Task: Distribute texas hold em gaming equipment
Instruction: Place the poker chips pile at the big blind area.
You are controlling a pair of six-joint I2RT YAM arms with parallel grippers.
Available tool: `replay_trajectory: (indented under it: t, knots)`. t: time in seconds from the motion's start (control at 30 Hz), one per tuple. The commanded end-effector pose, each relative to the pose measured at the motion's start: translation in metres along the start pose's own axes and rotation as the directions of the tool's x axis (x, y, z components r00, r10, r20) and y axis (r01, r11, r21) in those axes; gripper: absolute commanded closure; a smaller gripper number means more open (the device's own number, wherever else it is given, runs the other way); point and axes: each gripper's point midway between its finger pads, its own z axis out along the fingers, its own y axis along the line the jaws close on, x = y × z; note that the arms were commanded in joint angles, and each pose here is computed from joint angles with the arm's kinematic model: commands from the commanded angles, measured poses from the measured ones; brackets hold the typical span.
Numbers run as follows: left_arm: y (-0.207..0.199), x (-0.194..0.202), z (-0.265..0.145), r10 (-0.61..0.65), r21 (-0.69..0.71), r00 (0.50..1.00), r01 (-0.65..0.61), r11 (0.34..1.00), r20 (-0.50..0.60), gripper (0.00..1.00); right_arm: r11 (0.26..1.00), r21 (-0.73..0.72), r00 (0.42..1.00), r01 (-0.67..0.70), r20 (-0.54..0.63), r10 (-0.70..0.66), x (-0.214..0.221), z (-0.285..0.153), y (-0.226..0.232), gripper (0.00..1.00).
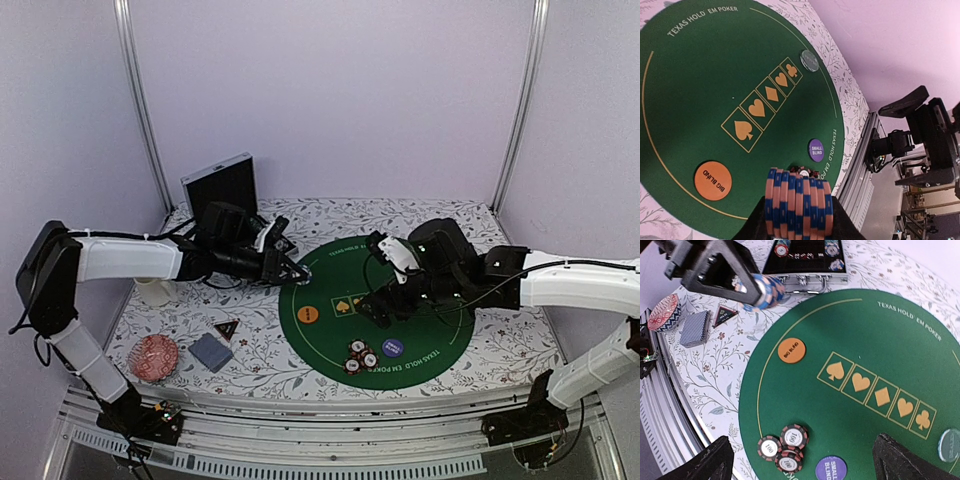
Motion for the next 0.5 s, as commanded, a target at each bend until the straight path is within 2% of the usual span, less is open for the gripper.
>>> replay_trajectory:
  t: [0.0,0.2,0.3,0.37,0.47]
  knots:
    - [-0.002,-0.006,0.021,-0.030,0.080,1.000,0.030,0.996,0.000,1.00,0.983,-0.038,0.975,0.181,0.139,-0.174,-0.047,0.008,0.021,0.01]
    - [0.030,-0.010,0.053,-0.100,0.061,0.994,0.102,0.993,-0.043,1.00,0.947,-0.014,0.941,0.320,0.124,-0.316,-0.064,0.042,0.025,0.01]
    - [0.046,-0.017,0.066,-0.123,0.029,0.991,0.124,0.992,-0.049,1.00,0.923,-0.012,0.920,0.385,0.086,-0.383,-0.060,0.066,0.017,0.01]
    - [0.067,-0.014,0.077,-0.148,-0.025,0.987,0.146,0.989,-0.062,1.00,0.919,-0.016,0.916,0.394,0.088,-0.391,-0.068,0.076,0.012,0.01]
    - [0.086,-0.012,0.079,-0.204,-0.029,0.977,0.203,0.979,-0.058,1.00,0.912,-0.039,0.911,0.408,0.082,-0.404,-0.072,0.093,0.008,0.01]
